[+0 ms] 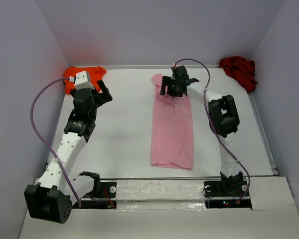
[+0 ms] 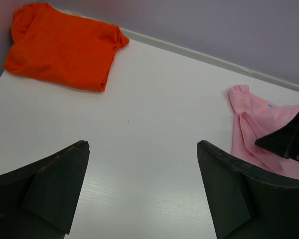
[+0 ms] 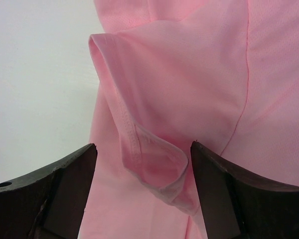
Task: Fold and stack the t-shirts
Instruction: Fold the tshirt
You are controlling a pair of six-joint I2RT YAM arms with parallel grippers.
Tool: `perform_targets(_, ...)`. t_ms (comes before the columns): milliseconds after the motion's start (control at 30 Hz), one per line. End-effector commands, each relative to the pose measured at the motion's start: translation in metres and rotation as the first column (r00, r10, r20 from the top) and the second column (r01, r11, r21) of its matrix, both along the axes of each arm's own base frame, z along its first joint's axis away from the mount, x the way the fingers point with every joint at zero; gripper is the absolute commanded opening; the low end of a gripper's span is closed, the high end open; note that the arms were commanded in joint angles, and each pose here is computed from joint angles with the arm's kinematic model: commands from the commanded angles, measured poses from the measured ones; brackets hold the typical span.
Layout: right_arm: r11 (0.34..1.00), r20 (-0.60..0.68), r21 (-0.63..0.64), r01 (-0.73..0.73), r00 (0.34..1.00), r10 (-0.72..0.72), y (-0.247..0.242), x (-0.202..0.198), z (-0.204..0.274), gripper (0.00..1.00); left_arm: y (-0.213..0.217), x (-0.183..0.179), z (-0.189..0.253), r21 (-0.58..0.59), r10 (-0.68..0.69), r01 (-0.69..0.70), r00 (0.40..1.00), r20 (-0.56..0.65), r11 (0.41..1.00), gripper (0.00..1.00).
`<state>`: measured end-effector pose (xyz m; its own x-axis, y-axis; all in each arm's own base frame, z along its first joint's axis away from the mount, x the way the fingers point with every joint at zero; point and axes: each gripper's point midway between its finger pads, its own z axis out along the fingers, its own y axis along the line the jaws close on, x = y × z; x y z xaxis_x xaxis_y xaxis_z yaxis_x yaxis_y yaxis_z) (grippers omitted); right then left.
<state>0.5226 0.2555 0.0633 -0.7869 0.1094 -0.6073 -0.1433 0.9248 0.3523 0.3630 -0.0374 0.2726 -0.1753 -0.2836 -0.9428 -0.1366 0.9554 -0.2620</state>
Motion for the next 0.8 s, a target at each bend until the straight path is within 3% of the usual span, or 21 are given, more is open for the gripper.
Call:
perform_targets(0, 0.999, 0.125, 0.029, -0.024, 0.992, 0.02, 0.01, 0.017, 0.053, 0.81, 0.001, 0.002, 0.029, -0.023, 0.0, 0.002, 0.997, 0.079, 1.0, 0.99)
perform_targets(767, 0.991, 0.065, 0.034, -0.13, 0.99, 0.128, 0.063, -0.018, 0.027, 0.81, 0.005, 0.005, 0.027, -0.033, 0.001, 0.002, 0.997, 0.076, 0.999, 0.99)
